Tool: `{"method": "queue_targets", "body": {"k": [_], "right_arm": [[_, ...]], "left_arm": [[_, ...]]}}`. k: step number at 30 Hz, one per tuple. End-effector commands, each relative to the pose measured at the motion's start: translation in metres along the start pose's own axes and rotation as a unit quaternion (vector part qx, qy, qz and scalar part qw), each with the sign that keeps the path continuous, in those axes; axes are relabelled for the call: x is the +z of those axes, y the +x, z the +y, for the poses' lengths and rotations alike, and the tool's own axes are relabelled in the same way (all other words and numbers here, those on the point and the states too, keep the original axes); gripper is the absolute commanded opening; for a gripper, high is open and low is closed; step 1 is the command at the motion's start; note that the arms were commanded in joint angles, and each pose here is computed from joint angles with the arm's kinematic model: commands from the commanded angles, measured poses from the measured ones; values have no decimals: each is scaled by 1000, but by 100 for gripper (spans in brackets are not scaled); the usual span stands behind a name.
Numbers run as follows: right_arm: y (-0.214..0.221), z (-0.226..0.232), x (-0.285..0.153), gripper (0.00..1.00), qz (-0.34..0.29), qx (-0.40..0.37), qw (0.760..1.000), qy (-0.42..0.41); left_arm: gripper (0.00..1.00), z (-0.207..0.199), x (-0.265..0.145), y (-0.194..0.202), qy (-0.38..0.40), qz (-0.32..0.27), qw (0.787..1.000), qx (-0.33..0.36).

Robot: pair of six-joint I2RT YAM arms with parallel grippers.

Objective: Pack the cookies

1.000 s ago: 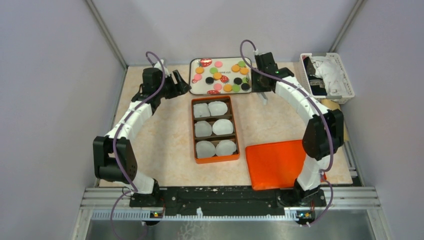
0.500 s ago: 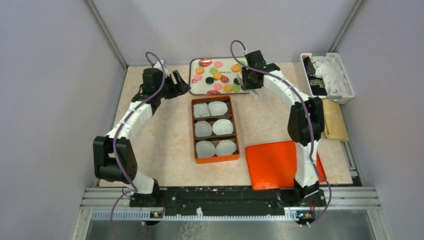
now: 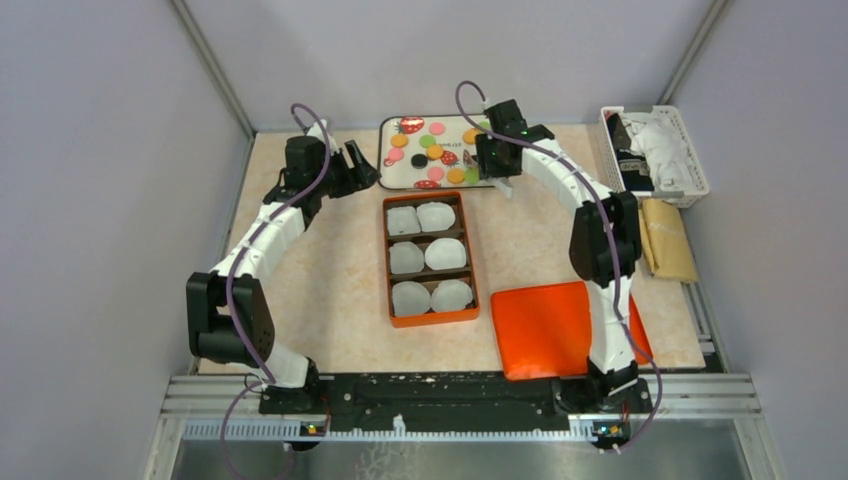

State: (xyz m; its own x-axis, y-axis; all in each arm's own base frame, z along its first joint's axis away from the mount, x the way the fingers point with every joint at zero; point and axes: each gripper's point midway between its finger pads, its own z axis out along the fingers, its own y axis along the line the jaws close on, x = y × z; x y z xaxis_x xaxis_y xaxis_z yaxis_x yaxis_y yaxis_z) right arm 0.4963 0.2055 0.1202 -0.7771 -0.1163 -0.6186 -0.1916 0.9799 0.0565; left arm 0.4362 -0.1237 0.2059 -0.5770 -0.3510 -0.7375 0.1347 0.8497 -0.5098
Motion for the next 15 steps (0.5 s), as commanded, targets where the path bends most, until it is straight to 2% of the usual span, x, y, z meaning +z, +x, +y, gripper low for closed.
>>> {"method": "queue_targets", "body": {"k": [1, 11, 15], "right_arm": [[-16, 9, 5, 50, -14, -5, 1000, -5], [0, 4, 23, 46, 33, -50, 996, 64], [-8, 5, 15, 35, 15, -50, 996, 74]], "left_arm": [[78, -9, -2, -16, 12, -23, 1000, 11], [78, -10, -3, -14, 16, -21, 1000, 10], [78, -10, -5, -16, 14, -24, 1000, 12]]}}
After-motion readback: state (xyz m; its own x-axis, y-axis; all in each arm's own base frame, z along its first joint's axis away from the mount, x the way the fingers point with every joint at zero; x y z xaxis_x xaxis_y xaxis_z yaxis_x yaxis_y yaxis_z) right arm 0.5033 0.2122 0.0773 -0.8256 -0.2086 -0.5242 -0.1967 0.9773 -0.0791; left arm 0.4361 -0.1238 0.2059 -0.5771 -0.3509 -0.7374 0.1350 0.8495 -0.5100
